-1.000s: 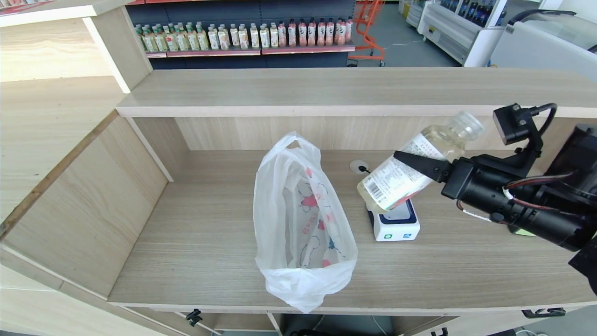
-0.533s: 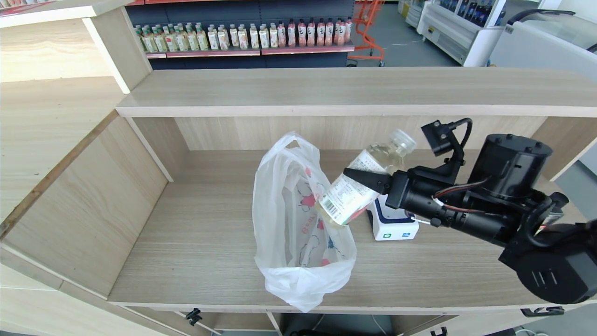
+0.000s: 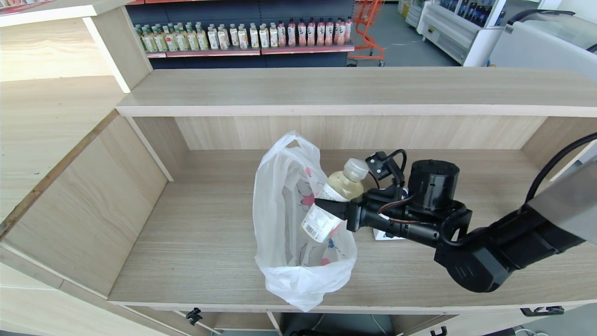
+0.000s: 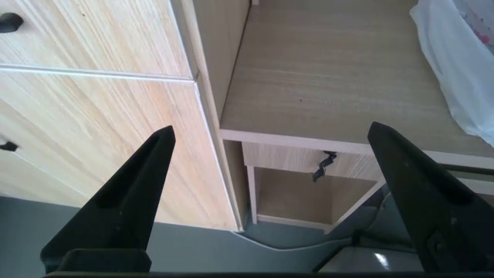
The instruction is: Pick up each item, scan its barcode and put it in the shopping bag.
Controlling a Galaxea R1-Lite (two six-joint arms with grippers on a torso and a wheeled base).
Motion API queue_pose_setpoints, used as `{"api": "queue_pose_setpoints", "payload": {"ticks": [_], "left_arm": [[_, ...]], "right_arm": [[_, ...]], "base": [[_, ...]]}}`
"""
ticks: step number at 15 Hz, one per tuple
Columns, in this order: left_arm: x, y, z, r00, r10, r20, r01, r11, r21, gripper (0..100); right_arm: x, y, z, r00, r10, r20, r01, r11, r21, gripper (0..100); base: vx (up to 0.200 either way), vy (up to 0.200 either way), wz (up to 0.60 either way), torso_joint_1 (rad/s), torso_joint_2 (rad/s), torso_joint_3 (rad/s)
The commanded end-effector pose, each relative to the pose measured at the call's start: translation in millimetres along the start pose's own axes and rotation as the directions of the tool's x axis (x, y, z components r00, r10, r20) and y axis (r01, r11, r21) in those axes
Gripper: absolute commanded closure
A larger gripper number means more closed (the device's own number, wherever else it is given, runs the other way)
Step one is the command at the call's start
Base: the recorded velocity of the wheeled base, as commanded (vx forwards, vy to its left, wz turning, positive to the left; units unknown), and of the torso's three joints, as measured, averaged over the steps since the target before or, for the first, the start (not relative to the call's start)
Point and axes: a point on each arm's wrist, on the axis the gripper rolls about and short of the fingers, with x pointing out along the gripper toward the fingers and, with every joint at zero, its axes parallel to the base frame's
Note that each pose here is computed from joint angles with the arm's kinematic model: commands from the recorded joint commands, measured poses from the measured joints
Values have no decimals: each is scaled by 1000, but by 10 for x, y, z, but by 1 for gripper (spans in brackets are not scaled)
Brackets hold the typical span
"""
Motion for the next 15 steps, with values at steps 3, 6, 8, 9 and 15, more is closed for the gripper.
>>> {"api": "queue_pose_setpoints", "payload": {"ticks": [3, 6, 8, 9, 15], "left_arm": [[0, 0, 0, 1000, 0, 0, 0, 1000, 0, 0], [0, 0, 0, 1000, 0, 0, 0, 1000, 0, 0], [0, 0, -2, 1000, 0, -1, 0, 1000, 0, 0], [0, 0, 0, 1000, 0, 0, 0, 1000, 0, 0], [0, 0, 0, 1000, 0, 0, 0, 1000, 0, 0]], "right_arm": [[381, -45, -222, 999, 35, -18, -36, 997, -68, 100], [454, -108, -361, 999, 29, -44, -37, 980, -196, 100], [489, -149, -426, 999, 25, -40, -35, 960, -279, 100], [511, -158, -429, 999, 26, -30, -34, 958, -286, 100], [393, -174, -258, 1000, 12, 15, -8, 977, -211, 0]], "base": [[0, 0, 0, 0, 0, 0], [0, 0, 0, 0, 0, 0], [0, 0, 0, 0, 0, 0], [0, 0, 0, 0, 0, 0], [0, 0, 0, 0, 0, 0]]}}
